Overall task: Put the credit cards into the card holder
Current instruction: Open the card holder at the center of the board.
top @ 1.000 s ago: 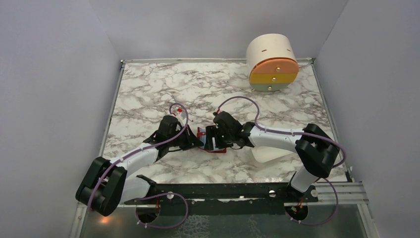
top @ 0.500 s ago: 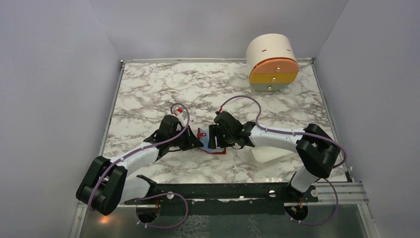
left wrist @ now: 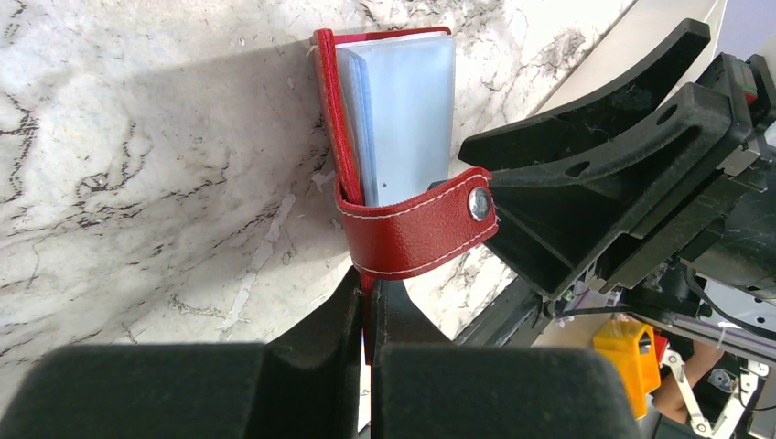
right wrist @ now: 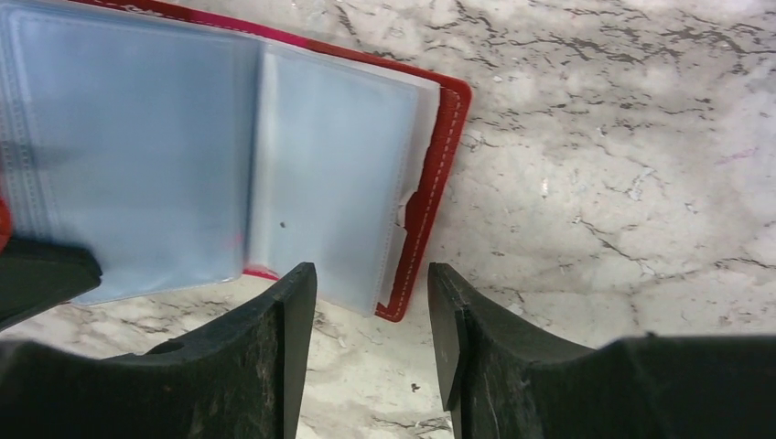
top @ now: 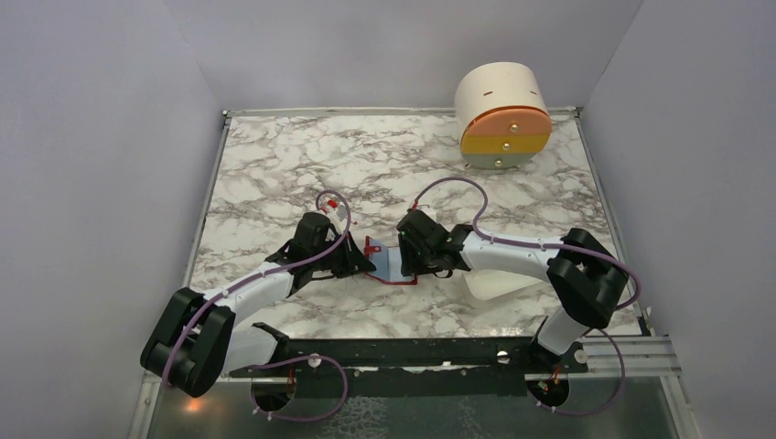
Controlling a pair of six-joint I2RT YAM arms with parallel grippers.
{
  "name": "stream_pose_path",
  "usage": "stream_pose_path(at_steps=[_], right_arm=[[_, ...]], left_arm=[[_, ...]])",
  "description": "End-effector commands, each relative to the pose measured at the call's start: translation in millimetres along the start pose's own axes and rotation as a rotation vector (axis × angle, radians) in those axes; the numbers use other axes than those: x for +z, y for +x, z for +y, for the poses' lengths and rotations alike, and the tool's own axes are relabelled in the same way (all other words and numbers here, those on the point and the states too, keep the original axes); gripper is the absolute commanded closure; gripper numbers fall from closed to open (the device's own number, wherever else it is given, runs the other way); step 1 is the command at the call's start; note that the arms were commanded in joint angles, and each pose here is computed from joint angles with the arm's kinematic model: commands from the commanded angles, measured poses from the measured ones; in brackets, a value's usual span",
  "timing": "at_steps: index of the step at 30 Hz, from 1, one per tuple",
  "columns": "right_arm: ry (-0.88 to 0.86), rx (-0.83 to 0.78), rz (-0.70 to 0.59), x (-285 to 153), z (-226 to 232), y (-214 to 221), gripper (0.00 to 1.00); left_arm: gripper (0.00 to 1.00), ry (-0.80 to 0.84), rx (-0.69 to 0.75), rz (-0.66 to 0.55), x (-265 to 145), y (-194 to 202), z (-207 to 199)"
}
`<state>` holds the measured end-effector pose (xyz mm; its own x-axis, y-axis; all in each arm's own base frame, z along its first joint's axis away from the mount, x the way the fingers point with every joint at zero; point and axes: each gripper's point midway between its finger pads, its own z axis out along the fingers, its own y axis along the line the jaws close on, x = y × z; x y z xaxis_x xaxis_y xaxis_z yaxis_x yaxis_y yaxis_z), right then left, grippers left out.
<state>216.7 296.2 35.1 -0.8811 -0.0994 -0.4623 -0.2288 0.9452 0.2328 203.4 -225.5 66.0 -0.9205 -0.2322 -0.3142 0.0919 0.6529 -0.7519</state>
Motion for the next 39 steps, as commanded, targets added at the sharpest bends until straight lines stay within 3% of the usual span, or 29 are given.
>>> stream_pose_path(at_steps=[1, 9, 16, 27, 36, 39], right_arm=[[0.082, -0.001, -0.021, -1.3, -13.9, -4.3, 0.53], [0.082, -0.005, -0.007, 4.4, -15.9, 1.6, 0.61], [0.090, -0.007, 0.008, 8.9, -20.3, 8.8, 0.64], [0.099, -0.010, 0.015, 11.0, -23.2, 11.4, 0.66], [0.094, -0.011, 0.010, 10.2, -22.3, 10.8, 0.66], [0.085, -0.012, 0.007, 9.3, -20.3, 9.5, 0.66]], left_arm=[[0.95, 0.021, 0.034, 0.006, 0.5, -0.2, -3.8], [0.73, -0.038, 0.052, 0.007, 3.1, -0.2, 9.3], [0.69, -0.078, 0.066, 0.004, 3.9, -2.3, 16.7], [0.69, -0.124, 0.082, -0.009, 1.7, -6.6, 22.4], [0.81, -0.141, 0.090, -0.014, 0.2, -8.0, 24.5], [0.90, -0.136, 0.091, -0.013, 0.1, -7.9, 23.3]])
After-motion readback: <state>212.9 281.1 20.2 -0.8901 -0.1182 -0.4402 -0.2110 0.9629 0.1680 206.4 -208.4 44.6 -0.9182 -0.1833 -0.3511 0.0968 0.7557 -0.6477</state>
